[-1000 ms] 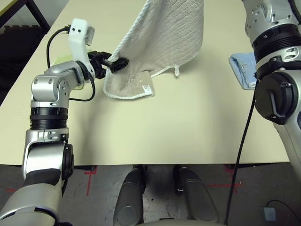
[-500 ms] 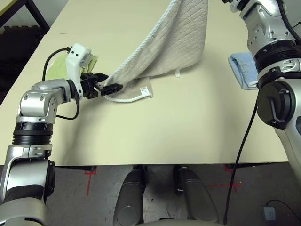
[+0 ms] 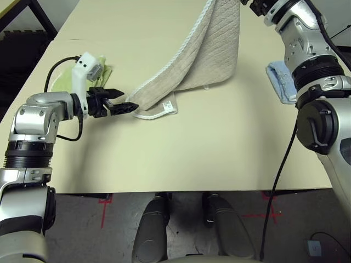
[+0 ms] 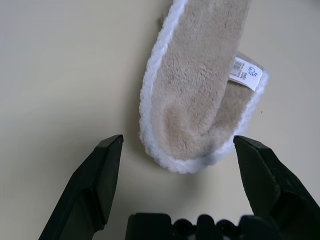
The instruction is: Fold the towel and set it aside.
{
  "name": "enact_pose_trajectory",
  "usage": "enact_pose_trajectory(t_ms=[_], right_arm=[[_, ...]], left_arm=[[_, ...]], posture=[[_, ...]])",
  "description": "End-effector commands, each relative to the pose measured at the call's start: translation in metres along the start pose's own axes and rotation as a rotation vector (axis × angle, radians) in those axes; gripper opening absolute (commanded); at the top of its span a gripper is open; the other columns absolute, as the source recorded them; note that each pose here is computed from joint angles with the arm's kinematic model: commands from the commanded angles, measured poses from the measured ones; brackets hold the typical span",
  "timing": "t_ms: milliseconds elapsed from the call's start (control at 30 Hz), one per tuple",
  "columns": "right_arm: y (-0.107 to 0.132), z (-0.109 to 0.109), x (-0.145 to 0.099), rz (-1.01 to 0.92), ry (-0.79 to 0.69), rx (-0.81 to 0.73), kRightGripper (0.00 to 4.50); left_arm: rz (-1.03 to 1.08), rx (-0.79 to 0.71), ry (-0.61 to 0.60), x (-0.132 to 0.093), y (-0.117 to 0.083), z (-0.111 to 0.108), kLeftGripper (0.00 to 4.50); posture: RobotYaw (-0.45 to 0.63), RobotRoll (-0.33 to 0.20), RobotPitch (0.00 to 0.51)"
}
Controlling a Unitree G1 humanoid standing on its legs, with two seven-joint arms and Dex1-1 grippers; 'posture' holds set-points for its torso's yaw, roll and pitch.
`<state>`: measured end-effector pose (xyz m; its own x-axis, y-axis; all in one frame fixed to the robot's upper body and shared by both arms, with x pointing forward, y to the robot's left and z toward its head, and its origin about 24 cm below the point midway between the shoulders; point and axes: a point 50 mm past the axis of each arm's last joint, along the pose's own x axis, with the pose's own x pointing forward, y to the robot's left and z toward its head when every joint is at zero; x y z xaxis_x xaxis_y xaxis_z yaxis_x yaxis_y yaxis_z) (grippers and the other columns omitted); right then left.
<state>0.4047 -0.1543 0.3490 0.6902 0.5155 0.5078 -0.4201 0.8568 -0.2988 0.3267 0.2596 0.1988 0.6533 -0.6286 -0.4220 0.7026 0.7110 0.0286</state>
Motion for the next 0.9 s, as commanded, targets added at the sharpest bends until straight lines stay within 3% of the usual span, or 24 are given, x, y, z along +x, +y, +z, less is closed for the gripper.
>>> enact_pose_trajectory(t_ms=[33,233,300,467,667,900], right_arm=[[-0.002,0.011,0.002,0.004,-0.036,-0.015,0.08],[-0.002,0.012,0.002,0.010,-0.039,-0.017,0.08],[-0.002,0.012,0.002,0.013,-0.041,-0.016,0.00],[-0.003,0.011,0.000,0.011,-0.036,-0.017,0.00],[-0.007,0.009,-0.003,-0.007,-0.025,-0.022,0.00],[-0.013,0.010,-0.005,-0.028,-0.020,-0.039,0.00]], left_arm=[[0.026,-0.027,0.018,0.004,0.005,-0.007,4.50],[0.051,-0.054,-0.014,0.008,0.012,-0.004,4.50],[0.062,-0.061,-0.025,0.010,0.015,-0.002,4.09],[0.076,-0.073,-0.040,0.008,0.019,0.003,2.32],[0.001,-0.107,0.047,-0.003,0.015,-0.002,0.03],[-0.087,-0.145,0.100,-0.011,0.006,-0.003,0.03]], posture=[[-0.02,0.000,0.230],[-0.02,0.000,0.230],[-0.03,0.000,0.230],[-0.03,0.000,0.230],[-0.03,0.000,0.227],[-0.03,0.000,0.224]])
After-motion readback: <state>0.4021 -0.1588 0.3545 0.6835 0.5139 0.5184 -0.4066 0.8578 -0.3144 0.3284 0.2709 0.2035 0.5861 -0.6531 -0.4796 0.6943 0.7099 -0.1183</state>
